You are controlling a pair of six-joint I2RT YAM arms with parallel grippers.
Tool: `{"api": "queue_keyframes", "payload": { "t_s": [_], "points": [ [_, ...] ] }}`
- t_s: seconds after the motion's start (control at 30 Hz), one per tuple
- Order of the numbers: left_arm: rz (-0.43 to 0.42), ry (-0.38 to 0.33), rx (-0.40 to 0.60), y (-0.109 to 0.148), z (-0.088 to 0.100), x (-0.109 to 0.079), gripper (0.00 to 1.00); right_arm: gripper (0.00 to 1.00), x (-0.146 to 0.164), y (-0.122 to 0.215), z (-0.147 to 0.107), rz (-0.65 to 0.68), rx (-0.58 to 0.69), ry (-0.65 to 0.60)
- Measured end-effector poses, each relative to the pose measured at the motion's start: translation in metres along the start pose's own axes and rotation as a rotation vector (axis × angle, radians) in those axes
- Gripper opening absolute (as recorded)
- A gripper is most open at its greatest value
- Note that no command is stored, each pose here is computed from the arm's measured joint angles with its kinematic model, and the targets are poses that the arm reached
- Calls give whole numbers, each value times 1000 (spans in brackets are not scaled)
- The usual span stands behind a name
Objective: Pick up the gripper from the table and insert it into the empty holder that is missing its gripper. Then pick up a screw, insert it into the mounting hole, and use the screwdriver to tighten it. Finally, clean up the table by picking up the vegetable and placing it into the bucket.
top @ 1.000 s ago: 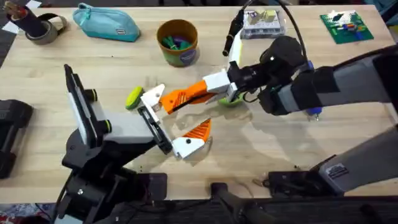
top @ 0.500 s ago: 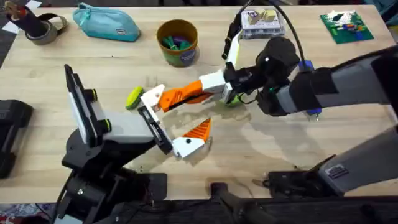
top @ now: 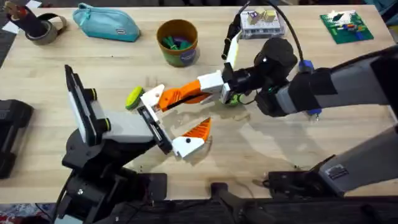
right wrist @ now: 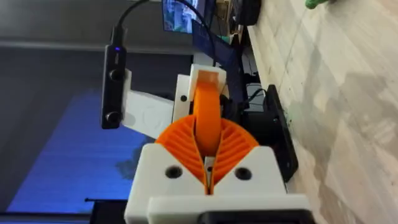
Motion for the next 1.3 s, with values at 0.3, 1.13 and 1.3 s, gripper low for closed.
{"api": "queue_keyframes", "payload": {
  "t_s": [0.3,1.13,1.3],
  "points": [
    [0,0,0,0,0,0,990,21,-1,-6,12,-2,21,-12],
    [7,-6,-3,0,0,1,990,21,4,-19,19,-4,90,17],
    [7,-4,-2,0,0,1,990,21,2,-20,21,-12,104,1]
  ]
}}
Point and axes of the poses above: each hand's point on the last joint's axis, 136 mm out from that joint toward the fingers, its own y axis back along the fingers, its own x axis along the line the jaws close on, z = x × y, the point moved 8 cm from there along y, back along the fingers, and after that the axes turned 6 degrees about y, right-handed, at the moved point
